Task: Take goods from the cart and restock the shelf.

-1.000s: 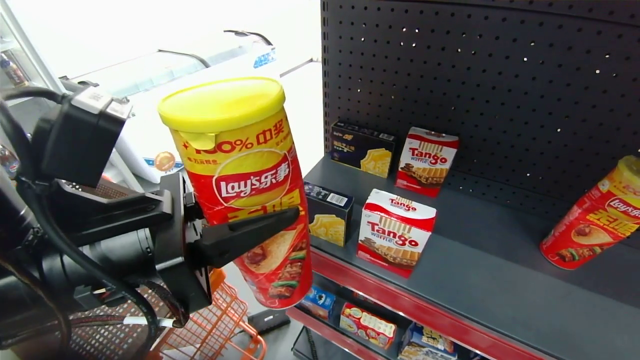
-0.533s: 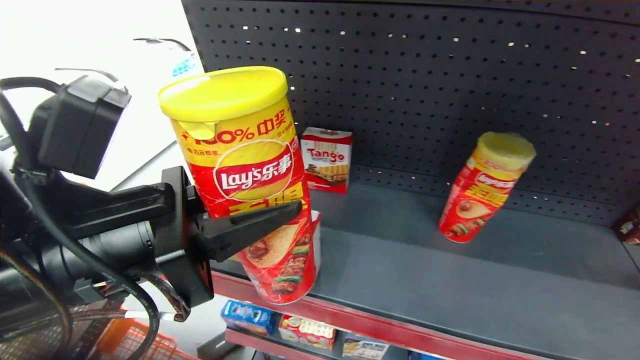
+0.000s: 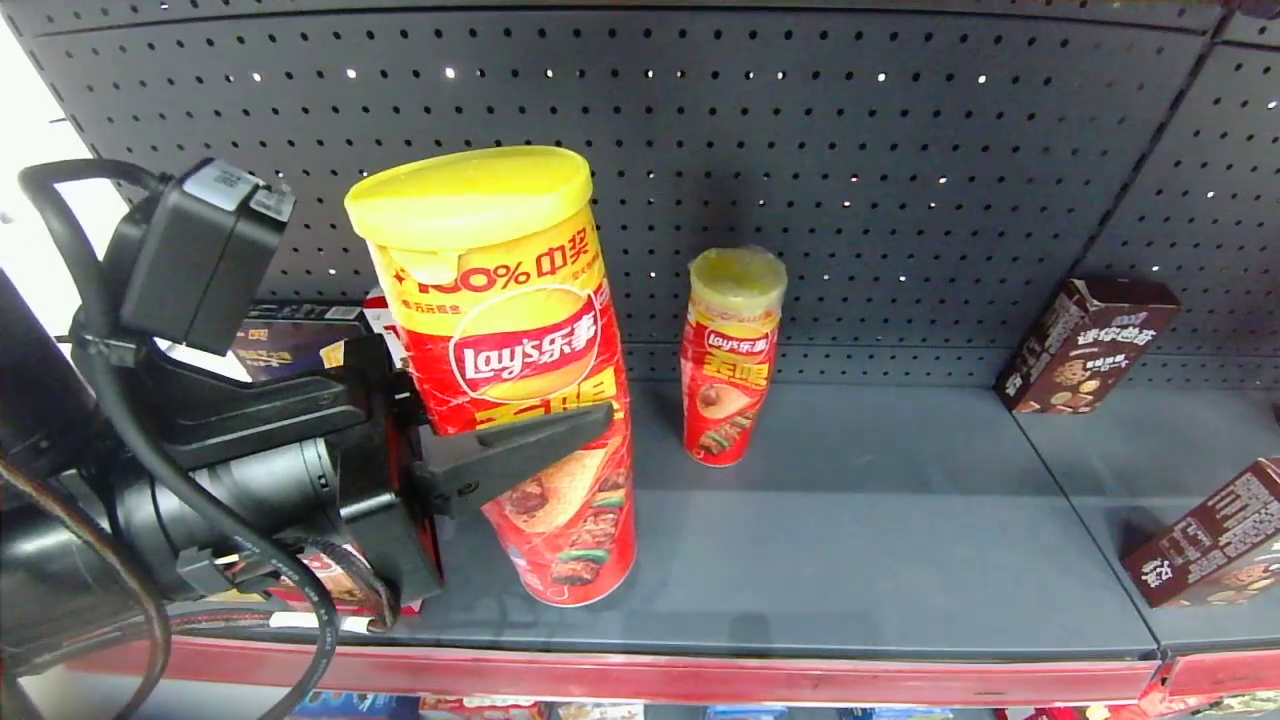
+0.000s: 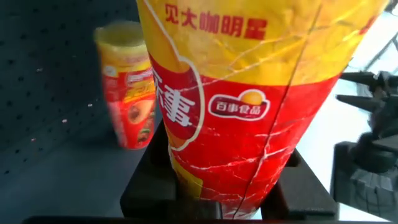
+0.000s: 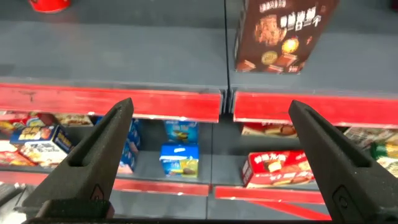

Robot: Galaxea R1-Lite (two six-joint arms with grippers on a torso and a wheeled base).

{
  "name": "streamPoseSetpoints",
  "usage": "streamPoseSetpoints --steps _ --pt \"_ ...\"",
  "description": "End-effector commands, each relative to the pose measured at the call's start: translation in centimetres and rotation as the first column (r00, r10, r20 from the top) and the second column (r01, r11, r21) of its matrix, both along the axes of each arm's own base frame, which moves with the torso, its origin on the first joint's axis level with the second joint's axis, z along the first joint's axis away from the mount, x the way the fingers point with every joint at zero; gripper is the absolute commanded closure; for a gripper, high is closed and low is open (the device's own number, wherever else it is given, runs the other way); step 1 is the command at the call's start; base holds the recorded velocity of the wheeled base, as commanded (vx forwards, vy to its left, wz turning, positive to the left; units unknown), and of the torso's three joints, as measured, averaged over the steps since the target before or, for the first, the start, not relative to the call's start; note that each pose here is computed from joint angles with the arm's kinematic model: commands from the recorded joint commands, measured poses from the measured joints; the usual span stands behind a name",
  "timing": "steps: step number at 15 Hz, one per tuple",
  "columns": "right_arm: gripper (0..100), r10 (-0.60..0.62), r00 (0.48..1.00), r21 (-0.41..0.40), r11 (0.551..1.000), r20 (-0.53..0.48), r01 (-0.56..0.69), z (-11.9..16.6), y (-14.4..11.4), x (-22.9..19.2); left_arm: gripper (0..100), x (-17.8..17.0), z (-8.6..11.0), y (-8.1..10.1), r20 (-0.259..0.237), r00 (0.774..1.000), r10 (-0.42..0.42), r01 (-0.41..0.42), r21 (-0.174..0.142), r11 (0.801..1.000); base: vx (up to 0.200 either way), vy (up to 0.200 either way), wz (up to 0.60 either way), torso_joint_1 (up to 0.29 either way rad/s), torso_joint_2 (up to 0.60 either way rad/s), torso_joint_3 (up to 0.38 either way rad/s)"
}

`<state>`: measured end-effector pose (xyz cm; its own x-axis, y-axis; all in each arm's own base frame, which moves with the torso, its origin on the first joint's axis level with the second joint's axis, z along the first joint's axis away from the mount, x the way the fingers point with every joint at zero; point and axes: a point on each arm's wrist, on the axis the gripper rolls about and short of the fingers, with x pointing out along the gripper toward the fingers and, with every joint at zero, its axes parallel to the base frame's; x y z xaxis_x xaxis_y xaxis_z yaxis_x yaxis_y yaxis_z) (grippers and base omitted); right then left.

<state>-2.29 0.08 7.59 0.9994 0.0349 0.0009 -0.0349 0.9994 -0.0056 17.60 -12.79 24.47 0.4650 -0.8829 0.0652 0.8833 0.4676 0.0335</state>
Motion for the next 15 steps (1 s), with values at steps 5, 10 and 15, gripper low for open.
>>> streamPoseSetpoints --steps 5,10,15 --pt "0 0.002 1.000 0.001 1.000 -0.002 -0.002 0.0 0.0 0.0 100 0.1 -0.3 0.1 -0.011 1.000 0.003 -0.003 0.006 1.000 0.000 0.000 0.00 0.000 0.00 0.000" --pt "0 0.002 1.000 0.001 1.000 -0.002 -0.002 0.0 0.0 0.0 100 -0.1 -1.2 0.3 -0.033 0.999 0.005 -0.005 0.020 1.000 0.000 0.000 -0.24 0.001 0.00 0.001" --pt "0 0.002 1.000 0.001 1.000 -0.002 -0.002 0.0 0.0 0.0 100 0.0 -1.6 0.7 -0.041 0.999 0.024 -0.023 0.026 0.999 0.000 0.000 0.00 0.000 0.00 0.000"
